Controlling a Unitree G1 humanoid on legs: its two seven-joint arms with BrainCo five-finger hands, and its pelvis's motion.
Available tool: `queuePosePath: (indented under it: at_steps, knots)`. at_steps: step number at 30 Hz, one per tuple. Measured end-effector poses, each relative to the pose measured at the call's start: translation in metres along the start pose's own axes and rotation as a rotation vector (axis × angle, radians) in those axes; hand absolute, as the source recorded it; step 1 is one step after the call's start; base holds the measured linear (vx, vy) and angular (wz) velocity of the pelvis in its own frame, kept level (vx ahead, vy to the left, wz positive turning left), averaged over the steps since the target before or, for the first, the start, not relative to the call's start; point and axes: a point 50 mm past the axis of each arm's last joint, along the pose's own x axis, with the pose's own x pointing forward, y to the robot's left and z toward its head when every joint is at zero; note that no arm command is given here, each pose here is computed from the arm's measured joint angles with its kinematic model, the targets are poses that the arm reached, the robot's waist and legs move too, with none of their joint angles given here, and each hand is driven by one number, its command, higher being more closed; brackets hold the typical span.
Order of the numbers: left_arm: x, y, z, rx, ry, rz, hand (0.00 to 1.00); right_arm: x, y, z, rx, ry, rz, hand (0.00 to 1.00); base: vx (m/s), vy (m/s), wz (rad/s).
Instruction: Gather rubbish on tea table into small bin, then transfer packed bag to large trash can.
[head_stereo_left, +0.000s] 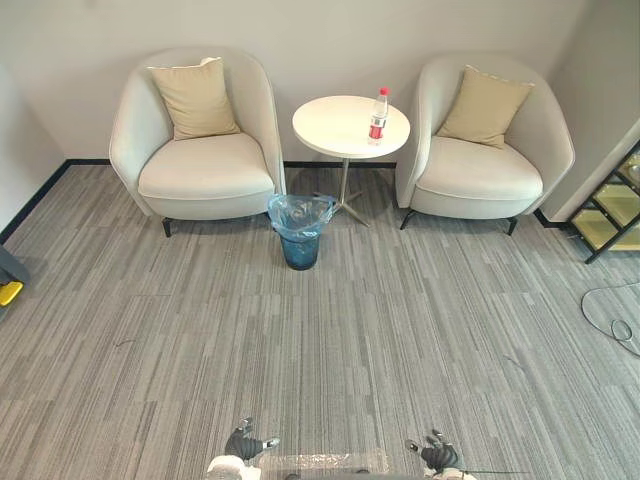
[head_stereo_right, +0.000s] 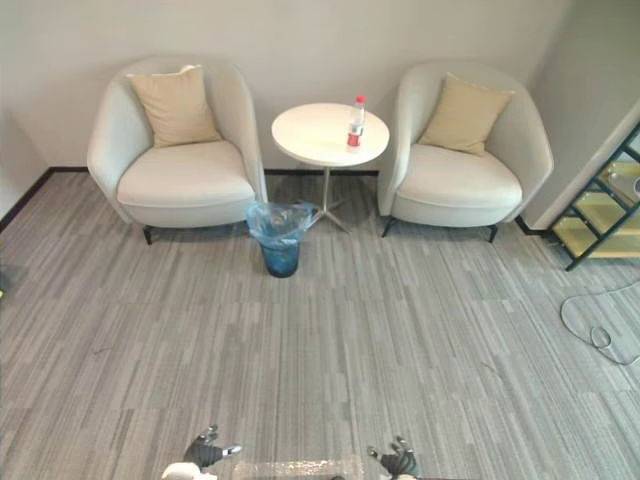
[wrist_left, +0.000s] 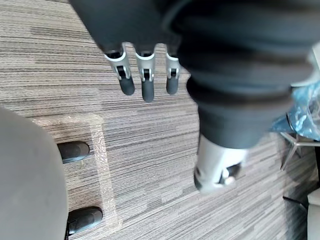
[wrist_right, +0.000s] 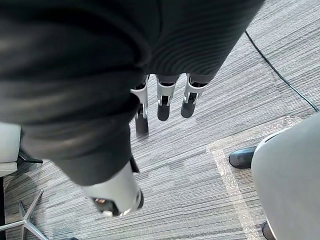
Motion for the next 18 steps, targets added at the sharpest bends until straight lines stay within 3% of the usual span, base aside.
queuePosePath:
  at_steps: [18]
  knots:
    - [0.0011,-0.0023,0.0027,0.037,-0.005,-0.012,0.0,0.0006,0.0007,-0.001,0.001,0.015,0.001,0.0,-0.01,-0.013,-0.03]
